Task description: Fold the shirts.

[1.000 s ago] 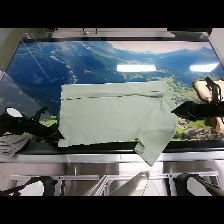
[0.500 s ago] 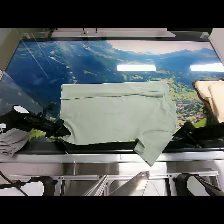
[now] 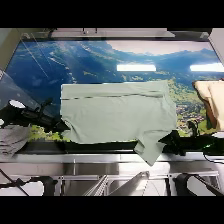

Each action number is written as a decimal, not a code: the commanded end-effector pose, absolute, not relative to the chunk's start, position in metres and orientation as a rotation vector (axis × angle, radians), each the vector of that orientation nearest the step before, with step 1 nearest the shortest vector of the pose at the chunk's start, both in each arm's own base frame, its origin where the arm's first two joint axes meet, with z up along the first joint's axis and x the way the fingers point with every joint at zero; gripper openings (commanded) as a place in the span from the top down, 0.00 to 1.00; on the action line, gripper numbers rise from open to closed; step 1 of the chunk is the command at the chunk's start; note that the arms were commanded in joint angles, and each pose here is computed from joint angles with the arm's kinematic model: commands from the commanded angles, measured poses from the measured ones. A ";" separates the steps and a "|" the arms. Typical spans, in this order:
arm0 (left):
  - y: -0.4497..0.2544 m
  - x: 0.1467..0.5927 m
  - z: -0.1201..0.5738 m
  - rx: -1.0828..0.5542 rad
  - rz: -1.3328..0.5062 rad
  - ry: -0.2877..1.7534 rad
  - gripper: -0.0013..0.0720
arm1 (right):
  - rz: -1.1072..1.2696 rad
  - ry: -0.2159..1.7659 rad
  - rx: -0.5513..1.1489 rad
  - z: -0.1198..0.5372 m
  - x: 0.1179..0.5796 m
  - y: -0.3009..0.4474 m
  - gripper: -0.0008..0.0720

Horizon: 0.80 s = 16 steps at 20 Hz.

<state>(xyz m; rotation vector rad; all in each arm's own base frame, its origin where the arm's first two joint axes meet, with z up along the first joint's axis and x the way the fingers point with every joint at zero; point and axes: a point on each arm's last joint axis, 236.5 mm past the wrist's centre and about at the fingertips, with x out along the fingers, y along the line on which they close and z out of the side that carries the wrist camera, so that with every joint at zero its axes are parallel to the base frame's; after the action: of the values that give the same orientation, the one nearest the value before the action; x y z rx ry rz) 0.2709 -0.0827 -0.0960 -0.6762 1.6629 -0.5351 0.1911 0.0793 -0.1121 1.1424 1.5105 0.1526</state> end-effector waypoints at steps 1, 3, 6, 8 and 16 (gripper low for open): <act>-0.084 0.271 -0.094 -0.684 -0.540 1.667 0.96 | 0.253 1.385 1.174 -0.105 0.214 0.088 0.79; -0.084 0.269 -0.093 -0.685 -0.546 1.674 0.96 | 0.302 1.370 1.161 -0.098 0.217 0.090 0.89; -0.078 0.263 -0.086 -0.720 -0.553 1.690 0.96 | 0.392 1.326 1.112 -0.067 0.235 0.086 0.97; -0.058 0.264 -0.081 -0.715 -0.488 1.667 0.96 | 0.404 1.253 1.052 -0.039 0.263 0.071 0.97; -0.019 0.293 -0.059 -0.726 -0.376 1.487 0.96 | 0.442 1.065 0.857 0.017 0.396 0.047 0.97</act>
<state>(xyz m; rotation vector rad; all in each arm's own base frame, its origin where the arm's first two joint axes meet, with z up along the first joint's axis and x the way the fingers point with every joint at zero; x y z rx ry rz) 0.2811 -0.0253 -0.0632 -0.7343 1.5321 -0.3949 0.3477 0.0464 0.0051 0.9136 1.1218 0.4272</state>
